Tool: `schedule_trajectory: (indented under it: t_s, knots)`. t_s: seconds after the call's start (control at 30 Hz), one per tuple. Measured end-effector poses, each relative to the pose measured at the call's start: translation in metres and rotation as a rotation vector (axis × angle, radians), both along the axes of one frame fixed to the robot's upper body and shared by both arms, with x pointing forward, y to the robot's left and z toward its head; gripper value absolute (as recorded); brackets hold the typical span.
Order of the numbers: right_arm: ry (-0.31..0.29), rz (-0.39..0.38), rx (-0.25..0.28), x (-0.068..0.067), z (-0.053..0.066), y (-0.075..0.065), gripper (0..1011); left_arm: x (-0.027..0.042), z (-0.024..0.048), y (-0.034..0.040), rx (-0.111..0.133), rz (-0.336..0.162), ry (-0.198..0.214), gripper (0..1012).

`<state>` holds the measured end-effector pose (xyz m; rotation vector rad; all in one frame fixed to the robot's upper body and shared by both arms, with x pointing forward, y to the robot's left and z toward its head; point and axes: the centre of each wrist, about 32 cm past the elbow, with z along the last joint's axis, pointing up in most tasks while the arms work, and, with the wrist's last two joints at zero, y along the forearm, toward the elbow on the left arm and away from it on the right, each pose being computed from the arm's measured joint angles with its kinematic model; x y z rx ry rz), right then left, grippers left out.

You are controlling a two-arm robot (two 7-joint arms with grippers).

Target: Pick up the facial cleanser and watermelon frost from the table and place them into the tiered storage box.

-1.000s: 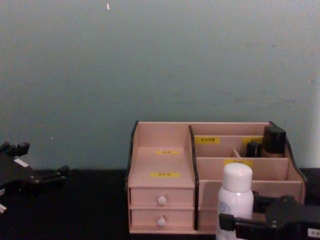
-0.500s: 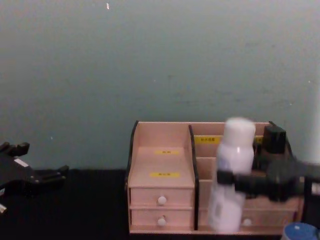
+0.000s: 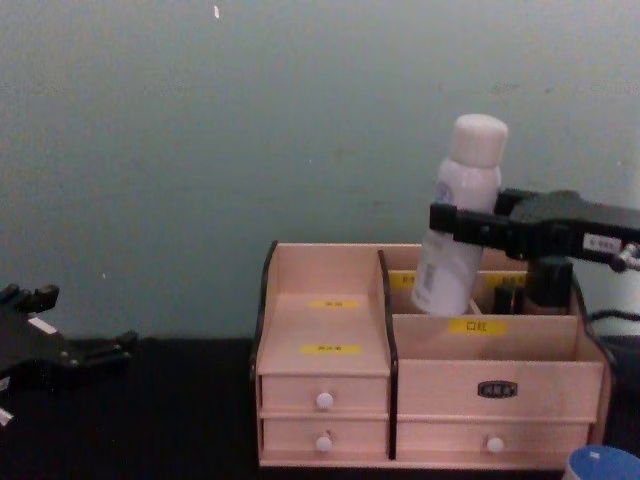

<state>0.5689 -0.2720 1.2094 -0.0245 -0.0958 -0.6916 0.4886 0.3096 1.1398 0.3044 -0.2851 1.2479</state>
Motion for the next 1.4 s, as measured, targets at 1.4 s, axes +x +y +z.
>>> schedule_trajectory:
  t_s: [1.4]
  knots:
    - [0.058,-0.089,-0.060,0.064,-0.015,0.007,594,0.0000,0.0000,0.0000,0.000,0.000,0.000,1001]
